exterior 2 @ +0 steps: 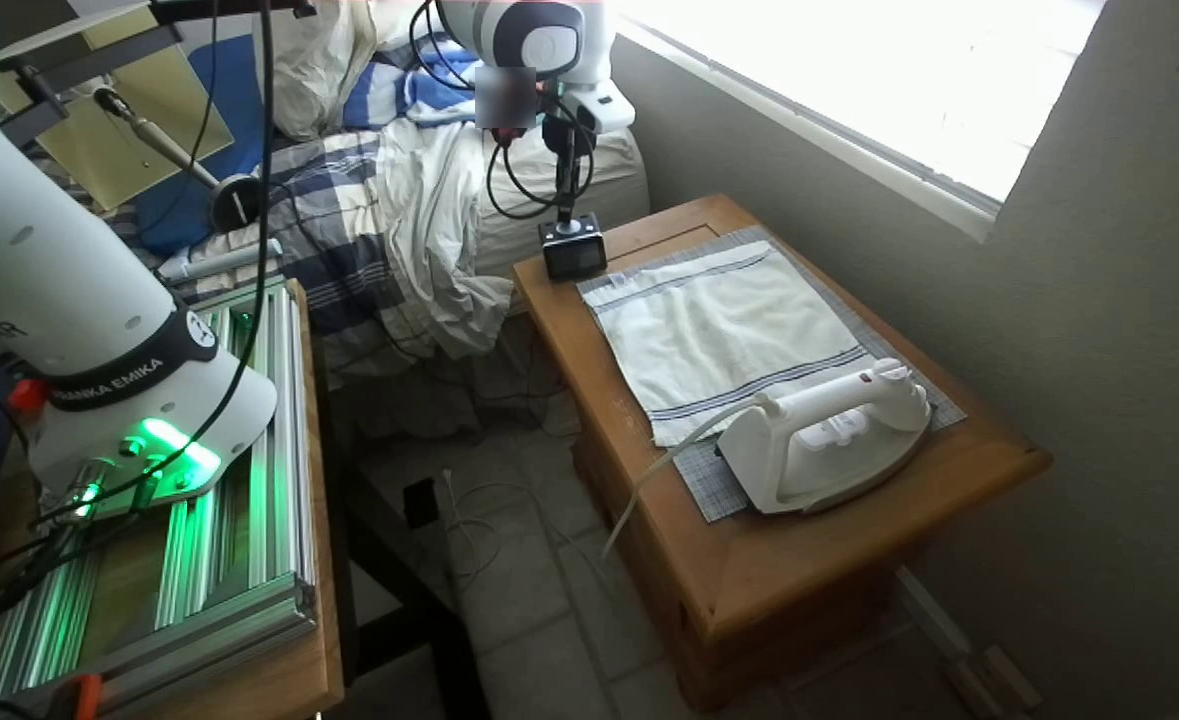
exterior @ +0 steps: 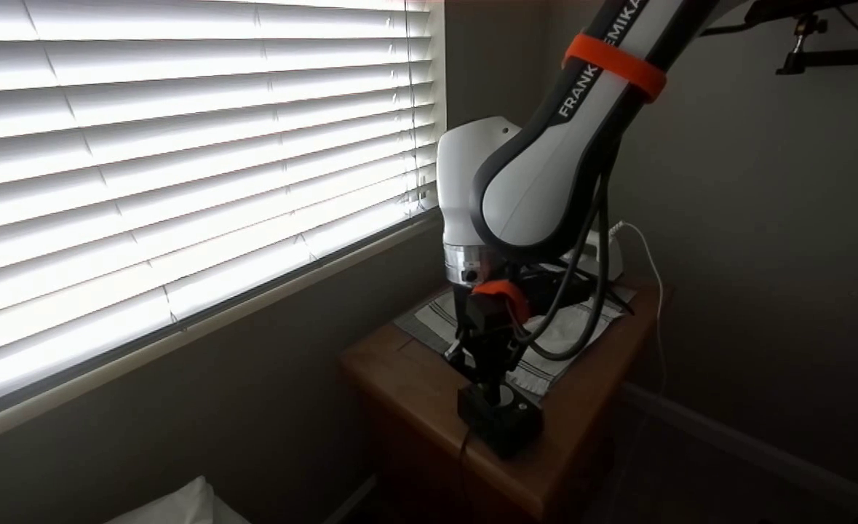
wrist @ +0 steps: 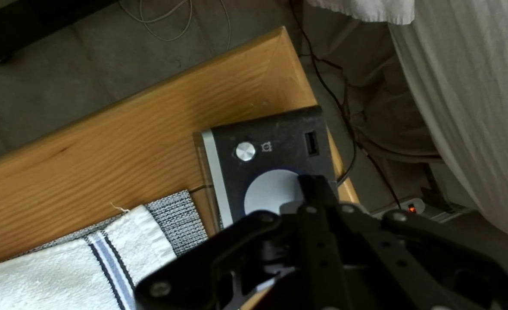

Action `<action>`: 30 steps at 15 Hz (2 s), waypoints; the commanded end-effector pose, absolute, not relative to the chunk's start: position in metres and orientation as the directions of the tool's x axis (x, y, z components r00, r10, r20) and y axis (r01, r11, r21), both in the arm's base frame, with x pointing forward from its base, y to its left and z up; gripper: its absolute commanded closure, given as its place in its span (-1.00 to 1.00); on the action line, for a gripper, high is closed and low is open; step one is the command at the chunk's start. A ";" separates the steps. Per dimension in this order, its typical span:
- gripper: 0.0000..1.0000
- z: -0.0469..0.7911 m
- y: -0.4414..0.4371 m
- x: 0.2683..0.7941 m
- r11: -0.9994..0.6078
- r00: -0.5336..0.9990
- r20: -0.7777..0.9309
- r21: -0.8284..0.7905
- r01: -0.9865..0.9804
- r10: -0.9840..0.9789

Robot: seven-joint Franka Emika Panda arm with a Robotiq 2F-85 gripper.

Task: Press a button on the black alarm

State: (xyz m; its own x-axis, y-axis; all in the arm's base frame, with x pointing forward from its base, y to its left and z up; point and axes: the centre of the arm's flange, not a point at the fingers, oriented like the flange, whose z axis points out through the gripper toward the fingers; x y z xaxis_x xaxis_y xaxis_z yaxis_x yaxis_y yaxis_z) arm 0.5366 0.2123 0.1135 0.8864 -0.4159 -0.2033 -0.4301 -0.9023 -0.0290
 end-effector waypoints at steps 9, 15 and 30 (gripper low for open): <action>1.00 0.100 0.211 0.554 -0.875 0.856 -0.232 -0.033 -0.482 -0.462; 1.00 0.097 0.198 0.558 -0.859 0.837 -0.234 -0.012 -0.512 -0.495; 1.00 0.092 0.184 0.545 -0.858 0.788 -0.353 0.105 -0.503 -0.505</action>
State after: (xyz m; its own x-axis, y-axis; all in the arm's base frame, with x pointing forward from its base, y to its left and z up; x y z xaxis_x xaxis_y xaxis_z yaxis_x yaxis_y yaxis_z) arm 0.5456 0.1791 0.1067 0.8076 -0.5027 -0.3083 -0.5057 -0.8593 0.0766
